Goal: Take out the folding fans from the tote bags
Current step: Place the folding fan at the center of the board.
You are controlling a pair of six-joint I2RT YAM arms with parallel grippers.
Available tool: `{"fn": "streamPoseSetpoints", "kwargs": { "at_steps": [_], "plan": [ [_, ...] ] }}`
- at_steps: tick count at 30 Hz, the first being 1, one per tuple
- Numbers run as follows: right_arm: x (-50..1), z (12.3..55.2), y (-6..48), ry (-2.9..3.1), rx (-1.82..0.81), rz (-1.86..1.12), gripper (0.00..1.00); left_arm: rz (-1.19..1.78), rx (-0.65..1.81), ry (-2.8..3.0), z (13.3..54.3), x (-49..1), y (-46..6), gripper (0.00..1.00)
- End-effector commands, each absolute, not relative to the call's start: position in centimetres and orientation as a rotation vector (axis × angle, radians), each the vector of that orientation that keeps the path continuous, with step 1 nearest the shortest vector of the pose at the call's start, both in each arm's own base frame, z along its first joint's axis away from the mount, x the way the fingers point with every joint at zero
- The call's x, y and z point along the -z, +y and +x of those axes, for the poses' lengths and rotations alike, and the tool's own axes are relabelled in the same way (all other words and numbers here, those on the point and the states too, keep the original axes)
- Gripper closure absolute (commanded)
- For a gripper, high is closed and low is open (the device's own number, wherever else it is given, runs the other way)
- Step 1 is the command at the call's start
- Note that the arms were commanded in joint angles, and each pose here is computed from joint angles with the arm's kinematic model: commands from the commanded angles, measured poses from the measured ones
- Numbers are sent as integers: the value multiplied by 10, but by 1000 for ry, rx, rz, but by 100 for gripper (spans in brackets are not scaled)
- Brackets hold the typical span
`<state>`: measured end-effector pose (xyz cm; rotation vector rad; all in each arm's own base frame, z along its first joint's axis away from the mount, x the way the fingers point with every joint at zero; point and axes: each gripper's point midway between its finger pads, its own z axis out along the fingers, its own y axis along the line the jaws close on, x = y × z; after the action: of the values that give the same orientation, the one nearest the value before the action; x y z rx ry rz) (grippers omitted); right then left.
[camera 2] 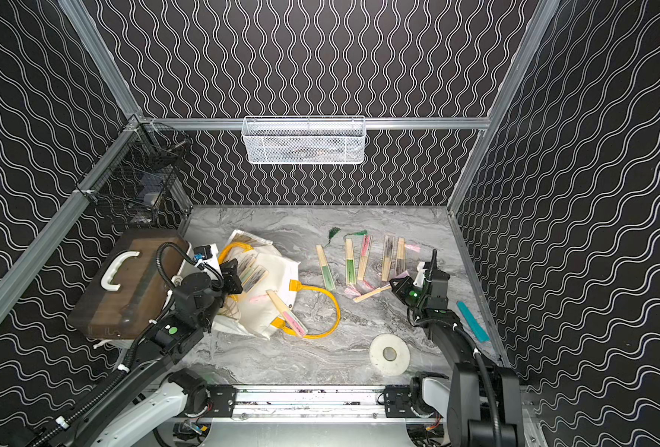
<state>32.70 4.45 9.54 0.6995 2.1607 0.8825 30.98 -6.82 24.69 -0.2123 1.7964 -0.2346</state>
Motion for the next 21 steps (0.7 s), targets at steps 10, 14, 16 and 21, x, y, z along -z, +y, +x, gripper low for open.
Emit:
{"fn": "streamPoseSetpoints", "kwargs": {
  "at_steps": [10, 14, 16, 21],
  "plan": [
    [-47, 315, 26, 2290, -817, 849, 65, -233, 270, 1743, 314, -261, -70, 100],
    [-41, 313, 19, 2316, -757, 907, 56, -233, 273, 1745, 315, -260, -71, 100],
    [-39, 311, 14, 2324, -719, 929, 56, -233, 271, 1742, 315, -260, -70, 100],
    [-51, 309, 7, 2317, -657, 919, 56, -234, 266, 1738, 313, -262, -69, 100]
  ]
}}
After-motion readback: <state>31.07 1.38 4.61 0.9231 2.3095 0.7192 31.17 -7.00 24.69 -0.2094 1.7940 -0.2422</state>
